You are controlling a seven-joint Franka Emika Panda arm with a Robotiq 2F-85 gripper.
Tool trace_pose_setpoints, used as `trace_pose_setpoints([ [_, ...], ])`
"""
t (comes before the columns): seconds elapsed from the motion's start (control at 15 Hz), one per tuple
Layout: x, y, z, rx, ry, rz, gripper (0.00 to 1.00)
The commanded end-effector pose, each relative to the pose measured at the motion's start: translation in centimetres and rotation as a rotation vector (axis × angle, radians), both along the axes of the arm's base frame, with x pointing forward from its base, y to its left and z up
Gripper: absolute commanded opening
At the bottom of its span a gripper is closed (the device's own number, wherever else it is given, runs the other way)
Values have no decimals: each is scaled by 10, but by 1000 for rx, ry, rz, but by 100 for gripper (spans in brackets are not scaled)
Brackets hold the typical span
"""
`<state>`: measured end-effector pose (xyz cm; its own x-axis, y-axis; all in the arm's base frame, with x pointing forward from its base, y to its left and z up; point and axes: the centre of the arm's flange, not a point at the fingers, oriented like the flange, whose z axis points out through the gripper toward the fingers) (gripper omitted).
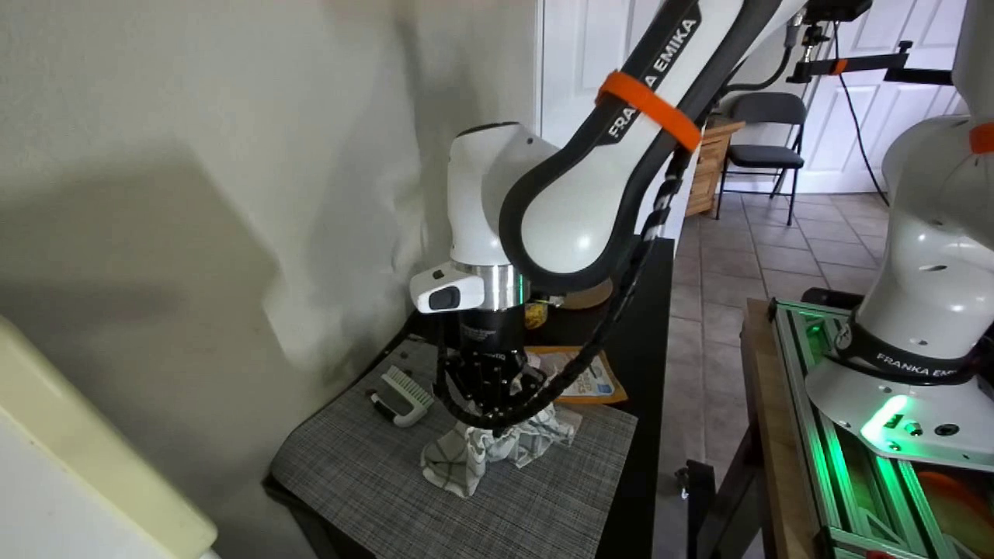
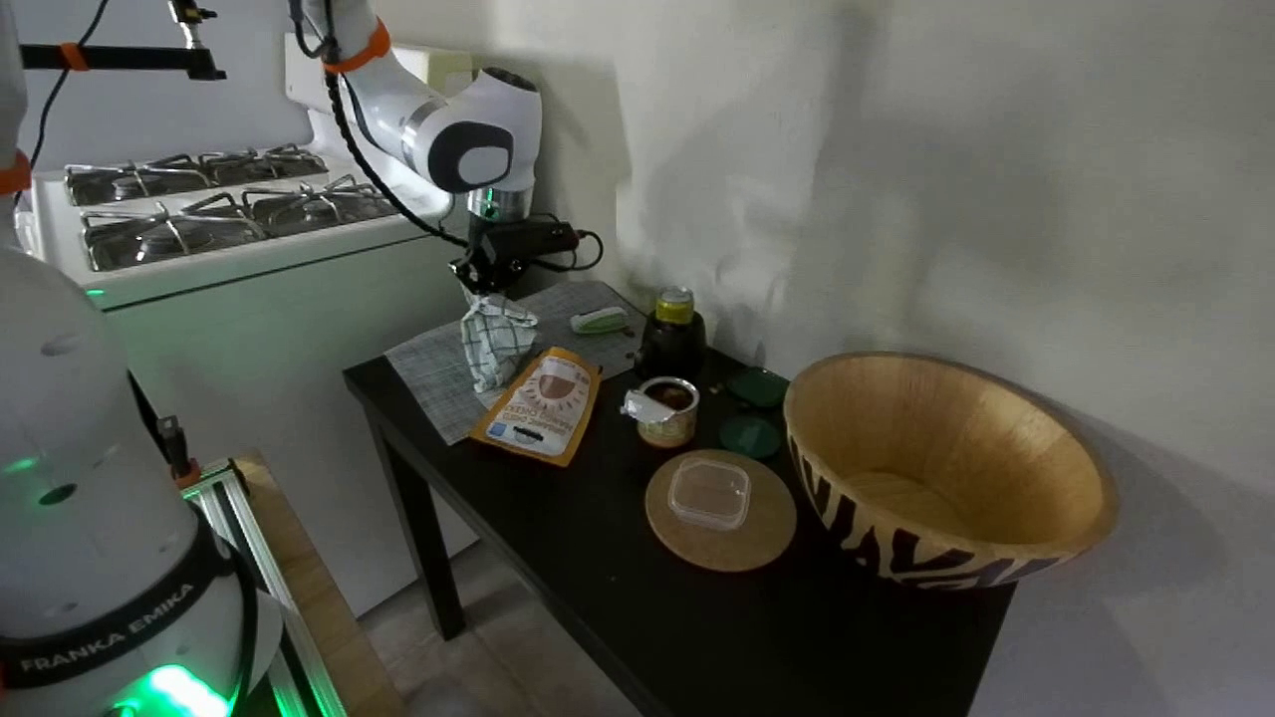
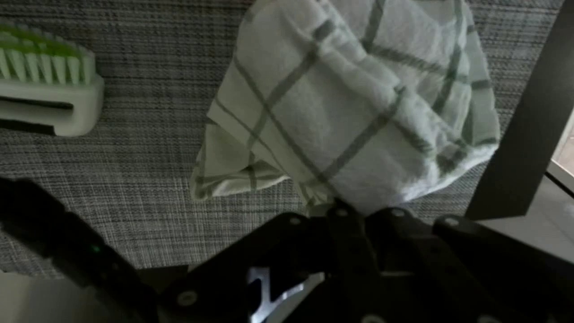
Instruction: Take the kitchen towel out of the wooden bowl and place it to the left
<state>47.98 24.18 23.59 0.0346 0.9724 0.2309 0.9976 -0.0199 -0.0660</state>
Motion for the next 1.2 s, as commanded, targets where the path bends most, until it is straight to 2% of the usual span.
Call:
trace_pose_setpoints([
  [0.0,30,-1,-30,-81,-31,26,2],
  [0.2,34,-3,-45,-113,-2,45,2],
  [0.27,34,-2,-46,-115,4,50,34],
  [0.33,32,0,-42,-113,7,58,35],
  [0.47,26,9,-29,-97,12,74,49],
  [0.67,-2,28,21,-34,31,134,71],
  [0.87,-32,30,81,-55,-24,186,95],
  [0.93,-38,24,99,-77,-60,178,99],
  [1.13,-48,-10,150,-97,-179,91,100],
])
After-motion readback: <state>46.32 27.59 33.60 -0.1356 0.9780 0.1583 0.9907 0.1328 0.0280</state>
